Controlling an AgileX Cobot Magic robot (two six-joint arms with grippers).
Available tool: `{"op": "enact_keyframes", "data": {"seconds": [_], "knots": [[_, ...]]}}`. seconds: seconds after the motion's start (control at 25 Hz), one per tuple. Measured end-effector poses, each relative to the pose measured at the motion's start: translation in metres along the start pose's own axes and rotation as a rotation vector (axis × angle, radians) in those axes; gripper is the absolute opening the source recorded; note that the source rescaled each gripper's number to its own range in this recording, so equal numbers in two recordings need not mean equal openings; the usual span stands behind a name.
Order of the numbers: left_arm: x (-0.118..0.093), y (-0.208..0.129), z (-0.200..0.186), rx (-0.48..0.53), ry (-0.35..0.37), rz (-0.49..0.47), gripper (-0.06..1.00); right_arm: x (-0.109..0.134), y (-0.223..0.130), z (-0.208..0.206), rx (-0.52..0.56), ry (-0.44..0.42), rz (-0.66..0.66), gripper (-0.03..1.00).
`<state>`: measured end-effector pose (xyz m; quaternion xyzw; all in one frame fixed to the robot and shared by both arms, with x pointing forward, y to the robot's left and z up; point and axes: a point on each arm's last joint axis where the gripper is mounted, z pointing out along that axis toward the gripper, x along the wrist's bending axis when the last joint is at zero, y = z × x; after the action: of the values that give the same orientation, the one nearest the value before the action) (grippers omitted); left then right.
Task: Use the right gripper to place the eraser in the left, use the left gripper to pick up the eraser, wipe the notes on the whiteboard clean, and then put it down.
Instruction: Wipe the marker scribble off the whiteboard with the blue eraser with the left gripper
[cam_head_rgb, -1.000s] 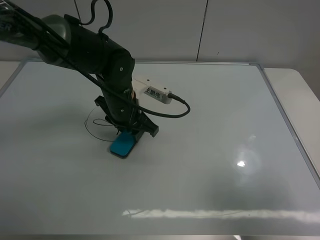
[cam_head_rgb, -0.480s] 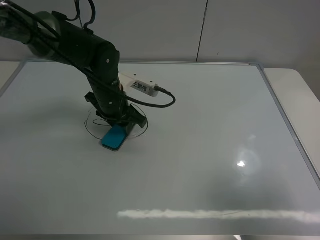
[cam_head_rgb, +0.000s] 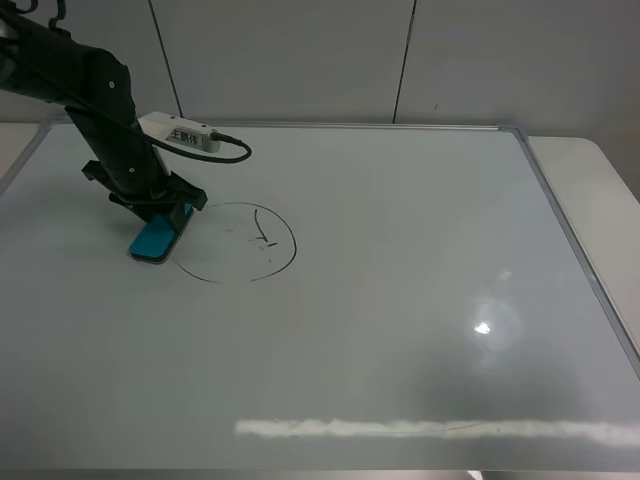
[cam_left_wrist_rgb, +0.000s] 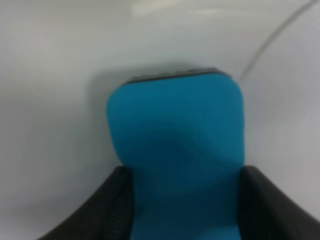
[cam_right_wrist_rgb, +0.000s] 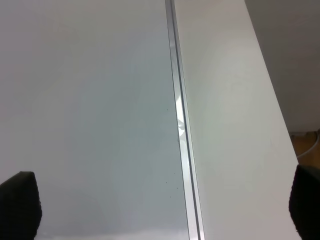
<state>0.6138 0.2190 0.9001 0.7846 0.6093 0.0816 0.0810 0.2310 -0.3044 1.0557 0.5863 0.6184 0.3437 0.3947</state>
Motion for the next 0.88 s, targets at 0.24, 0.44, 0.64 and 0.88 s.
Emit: {"op": "enact_keyframes", "data": {"seconds": [0.24, 0.44, 0.64, 0.88], "knots": [[-0.010, 0.000, 0.000, 0.001, -0.021, 0.028, 0.01, 0.000, 0.000, 0.000, 0.000, 0.000, 0.000, 1.00], [-0.046, -0.001, -0.001, 0.000, -0.065, 0.072, 0.01, 0.000, 0.000, 0.000, 0.000, 0.000, 0.000, 1.00], [-0.094, -0.007, -0.003, -0.016, -0.101, 0.139, 0.01, 0.000, 0.000, 0.000, 0.000, 0.000, 0.000, 1.00], [-0.146, -0.021, -0.005, -0.027, -0.141, 0.214, 0.01, 0.000, 0.000, 0.000, 0.000, 0.001, 0.000, 1.00]]}}
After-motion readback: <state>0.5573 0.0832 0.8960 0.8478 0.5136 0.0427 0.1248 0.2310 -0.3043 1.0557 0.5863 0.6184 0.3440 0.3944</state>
